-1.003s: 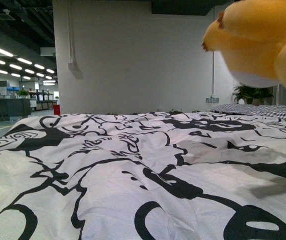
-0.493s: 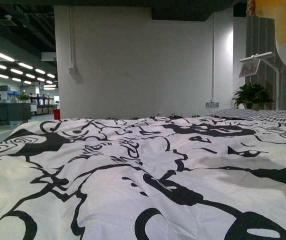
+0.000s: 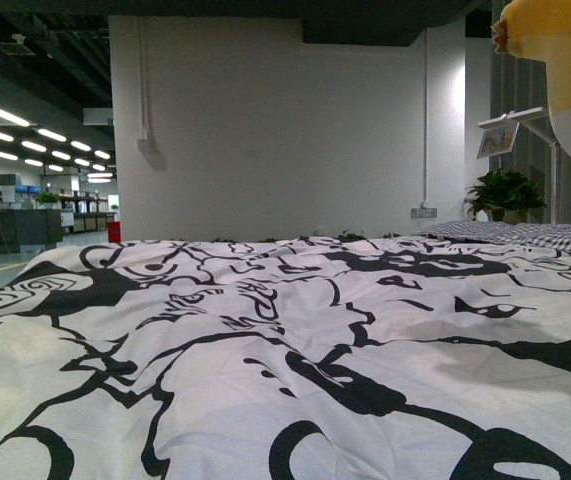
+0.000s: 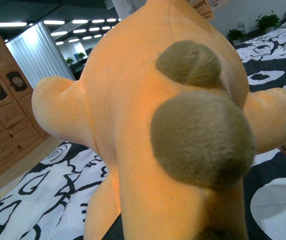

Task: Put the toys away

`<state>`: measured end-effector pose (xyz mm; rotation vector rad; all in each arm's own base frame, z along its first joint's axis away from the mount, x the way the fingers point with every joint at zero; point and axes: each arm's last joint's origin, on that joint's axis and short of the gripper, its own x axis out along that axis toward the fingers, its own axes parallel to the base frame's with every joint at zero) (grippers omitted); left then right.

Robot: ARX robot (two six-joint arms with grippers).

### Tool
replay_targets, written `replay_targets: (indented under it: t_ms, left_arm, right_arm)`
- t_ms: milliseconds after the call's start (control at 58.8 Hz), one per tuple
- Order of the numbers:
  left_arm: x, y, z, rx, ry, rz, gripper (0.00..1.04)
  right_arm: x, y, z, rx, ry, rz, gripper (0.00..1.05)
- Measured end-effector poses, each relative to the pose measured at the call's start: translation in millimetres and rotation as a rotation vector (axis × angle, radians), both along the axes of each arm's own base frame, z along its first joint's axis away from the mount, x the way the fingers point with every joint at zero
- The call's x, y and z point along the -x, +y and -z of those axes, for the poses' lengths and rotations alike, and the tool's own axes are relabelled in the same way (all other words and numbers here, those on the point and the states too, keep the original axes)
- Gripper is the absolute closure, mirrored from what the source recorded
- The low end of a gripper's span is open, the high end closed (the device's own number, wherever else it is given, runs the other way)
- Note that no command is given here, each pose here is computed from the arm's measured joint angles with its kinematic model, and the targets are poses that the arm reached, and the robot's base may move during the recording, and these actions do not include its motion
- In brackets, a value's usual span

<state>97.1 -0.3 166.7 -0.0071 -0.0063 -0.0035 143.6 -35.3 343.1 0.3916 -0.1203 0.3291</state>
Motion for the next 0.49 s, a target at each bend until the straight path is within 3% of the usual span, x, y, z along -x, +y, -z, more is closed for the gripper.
replay_targets:
  t_ms: [493]
  left_arm:
    - [0.0, 0.0, 0.0, 0.0, 0.0, 0.0, 0.06]
  right_arm:
    - [0.0, 0.0, 0.0, -0.001, 0.0, -0.001, 0.98]
